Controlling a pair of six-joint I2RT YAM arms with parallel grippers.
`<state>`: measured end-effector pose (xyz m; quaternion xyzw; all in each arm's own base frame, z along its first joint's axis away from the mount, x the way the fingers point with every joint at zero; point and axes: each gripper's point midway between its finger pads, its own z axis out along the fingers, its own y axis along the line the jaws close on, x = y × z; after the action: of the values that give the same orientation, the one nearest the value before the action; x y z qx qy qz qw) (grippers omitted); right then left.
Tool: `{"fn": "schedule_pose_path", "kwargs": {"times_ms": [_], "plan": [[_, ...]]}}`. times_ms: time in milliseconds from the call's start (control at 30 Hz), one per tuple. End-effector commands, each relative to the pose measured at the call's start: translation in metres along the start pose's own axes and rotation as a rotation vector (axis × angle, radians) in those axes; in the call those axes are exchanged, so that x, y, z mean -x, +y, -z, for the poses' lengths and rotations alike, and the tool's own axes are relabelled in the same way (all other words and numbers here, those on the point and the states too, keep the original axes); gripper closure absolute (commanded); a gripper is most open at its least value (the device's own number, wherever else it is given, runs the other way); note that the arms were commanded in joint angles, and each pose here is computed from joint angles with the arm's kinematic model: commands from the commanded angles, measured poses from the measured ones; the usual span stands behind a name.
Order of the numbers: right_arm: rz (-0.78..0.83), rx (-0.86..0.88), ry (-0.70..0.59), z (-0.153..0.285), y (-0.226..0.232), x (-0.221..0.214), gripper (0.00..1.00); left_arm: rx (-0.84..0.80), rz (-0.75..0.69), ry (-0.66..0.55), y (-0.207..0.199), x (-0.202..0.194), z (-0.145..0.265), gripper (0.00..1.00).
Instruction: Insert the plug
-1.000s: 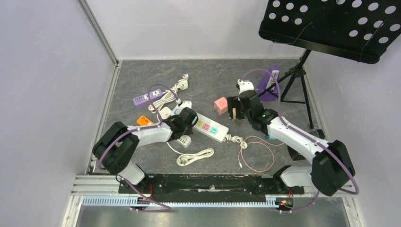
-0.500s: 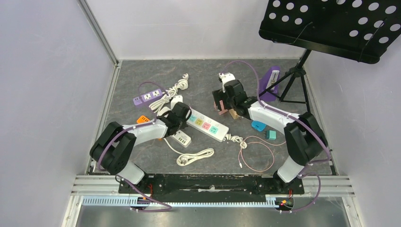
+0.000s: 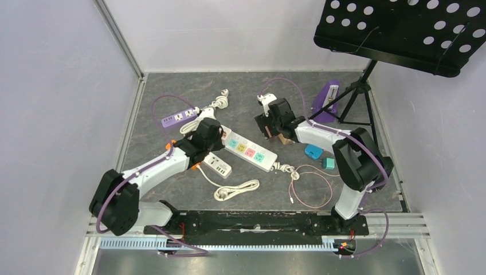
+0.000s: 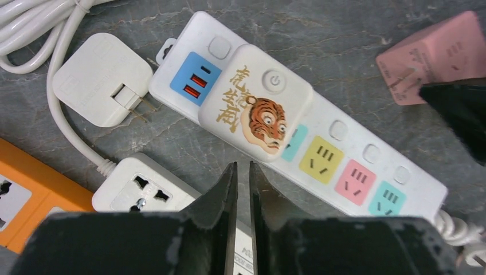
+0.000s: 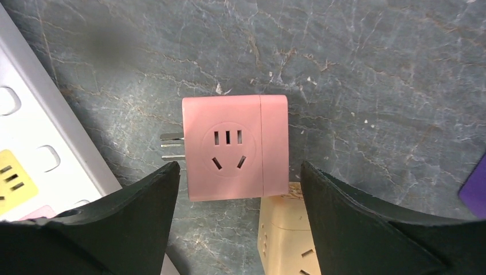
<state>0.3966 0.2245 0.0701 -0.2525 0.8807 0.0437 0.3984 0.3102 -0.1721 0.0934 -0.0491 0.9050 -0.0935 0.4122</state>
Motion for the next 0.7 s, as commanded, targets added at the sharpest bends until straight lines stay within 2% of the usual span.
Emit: {"fn": "schedule_pose_path", "kwargs": {"times_ms": [0,200,300,433,567,667], "plan": [[0.016,0.045,-0.059,-0.007,0.004,0.023,0.23,-0.076,-0.003,-0.023,-0.014,0.023,0.026,0.79],[0.046,0.058,-0.101,-0.005,0.004,0.029,0.52,-0.169,-0.034,-0.019,-0.029,0.035,0.049,0.66],[0.061,0.079,-0.173,0.01,0.006,0.042,0.62,-0.207,-0.048,-0.02,-0.037,0.046,0.063,0.6],[0.044,0.129,-0.265,0.051,0.016,0.067,0.65,-0.285,-0.06,-0.017,-0.053,0.06,0.083,0.53],[0.103,0.231,-0.373,0.101,0.054,0.079,0.65,-0.378,-0.066,-0.009,-0.071,0.073,0.104,0.46],[0.161,0.31,-0.426,0.133,0.083,0.077,0.64,-0.52,-0.08,0.013,-0.093,0.074,0.123,0.3]]}}
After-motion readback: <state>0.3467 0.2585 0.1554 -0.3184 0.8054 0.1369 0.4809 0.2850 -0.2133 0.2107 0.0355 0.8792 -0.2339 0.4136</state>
